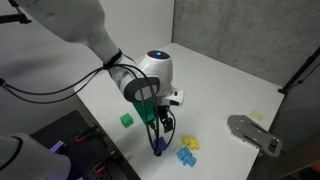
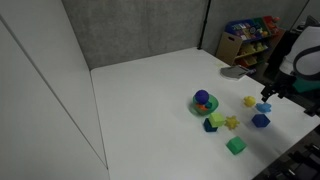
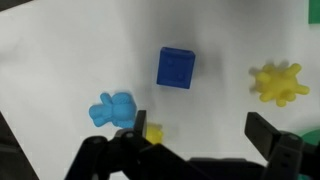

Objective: Pick up the blue block on the worktop and put it in the green bowl

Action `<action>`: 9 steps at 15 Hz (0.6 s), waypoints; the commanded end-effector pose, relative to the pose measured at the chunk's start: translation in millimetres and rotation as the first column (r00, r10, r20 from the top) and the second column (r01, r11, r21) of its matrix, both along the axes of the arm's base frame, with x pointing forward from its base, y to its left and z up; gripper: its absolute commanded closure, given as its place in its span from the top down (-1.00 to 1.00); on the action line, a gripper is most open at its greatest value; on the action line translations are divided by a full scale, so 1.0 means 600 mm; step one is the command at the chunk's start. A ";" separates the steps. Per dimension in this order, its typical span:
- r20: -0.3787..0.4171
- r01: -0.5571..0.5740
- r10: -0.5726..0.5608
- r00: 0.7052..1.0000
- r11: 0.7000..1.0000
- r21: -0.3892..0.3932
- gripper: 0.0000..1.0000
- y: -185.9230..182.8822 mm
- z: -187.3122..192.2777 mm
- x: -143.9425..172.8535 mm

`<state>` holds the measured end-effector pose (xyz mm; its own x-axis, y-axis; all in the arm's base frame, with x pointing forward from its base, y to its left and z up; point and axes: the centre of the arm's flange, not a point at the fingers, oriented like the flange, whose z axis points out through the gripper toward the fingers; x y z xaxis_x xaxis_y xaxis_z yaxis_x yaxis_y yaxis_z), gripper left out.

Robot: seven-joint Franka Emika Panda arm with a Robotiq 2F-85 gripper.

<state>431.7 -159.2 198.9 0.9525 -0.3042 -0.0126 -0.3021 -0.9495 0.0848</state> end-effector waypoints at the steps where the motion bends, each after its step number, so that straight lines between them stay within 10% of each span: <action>1: 0.042 0.039 -0.040 0.998 0.999 0.013 1.00 -0.015 -0.065 -0.014; 9: 0.037 0.100 -0.100 0.994 0.995 0.013 1.00 -0.039 -0.187 -0.041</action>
